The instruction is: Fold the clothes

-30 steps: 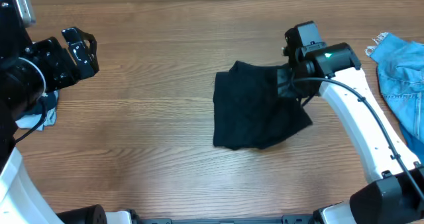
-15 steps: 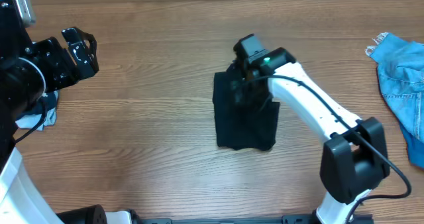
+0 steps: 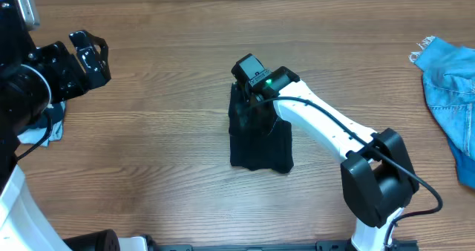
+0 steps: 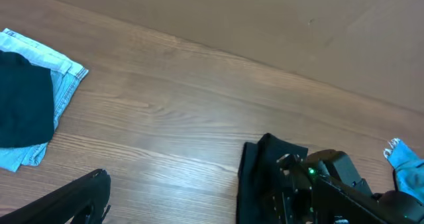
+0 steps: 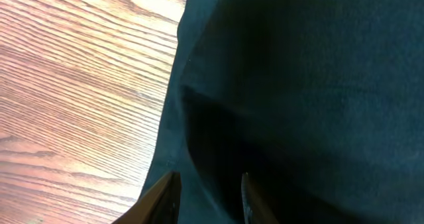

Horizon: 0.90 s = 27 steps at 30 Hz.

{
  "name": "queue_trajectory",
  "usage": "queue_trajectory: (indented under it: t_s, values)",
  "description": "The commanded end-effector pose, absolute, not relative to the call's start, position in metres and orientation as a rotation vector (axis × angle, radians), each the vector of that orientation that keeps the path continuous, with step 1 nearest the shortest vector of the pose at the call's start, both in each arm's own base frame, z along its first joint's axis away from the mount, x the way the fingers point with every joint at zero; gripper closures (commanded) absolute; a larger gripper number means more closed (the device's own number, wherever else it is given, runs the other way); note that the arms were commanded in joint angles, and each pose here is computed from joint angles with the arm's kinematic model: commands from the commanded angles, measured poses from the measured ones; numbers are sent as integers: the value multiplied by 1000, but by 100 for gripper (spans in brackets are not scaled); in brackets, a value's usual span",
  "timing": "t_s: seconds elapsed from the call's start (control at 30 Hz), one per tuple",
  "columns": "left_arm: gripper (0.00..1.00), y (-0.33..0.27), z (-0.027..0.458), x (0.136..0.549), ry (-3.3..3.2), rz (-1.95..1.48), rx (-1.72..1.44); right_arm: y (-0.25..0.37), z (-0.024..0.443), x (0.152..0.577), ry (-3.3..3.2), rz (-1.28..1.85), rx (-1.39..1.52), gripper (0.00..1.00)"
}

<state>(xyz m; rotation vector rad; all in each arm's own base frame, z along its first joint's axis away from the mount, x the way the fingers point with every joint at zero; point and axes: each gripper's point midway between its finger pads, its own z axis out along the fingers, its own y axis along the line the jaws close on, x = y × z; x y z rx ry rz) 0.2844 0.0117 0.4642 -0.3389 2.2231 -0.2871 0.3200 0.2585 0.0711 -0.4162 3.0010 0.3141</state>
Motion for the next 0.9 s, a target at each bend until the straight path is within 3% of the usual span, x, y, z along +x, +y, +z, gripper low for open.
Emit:
queue_trajectory:
  t_s: [0.0,0.1,0.2,0.33,0.37,0.4,0.63,0.87]
  values:
    - [0,10,465,285,2221,-291,-317,264,80,319,2990,348,-447,72]
    - [0,10,465,285,2221,-291,-317,268,83,306,3017,408,-533,76]
    - [0,10,465,285,2221,-291,-317,277,91,288,3037,504,-607,72]
    - [0,10,465,285,2221,-291,-317,295,94,269,3020,507,-713,56]
    - [0,10,465,285,2221,-291,-317,299,94,264,3016,507,-736,46]
    - [0,10,465,285,2221,-291,-317,303,94,261,3009,509,-757,45]
    - [0,10,465,285,2221,-291,-317,321,96,251,2965,520,-819,53]
    - [0,10,465,285,2221,-291,-317,297,132,282,2866,281,-740,59]
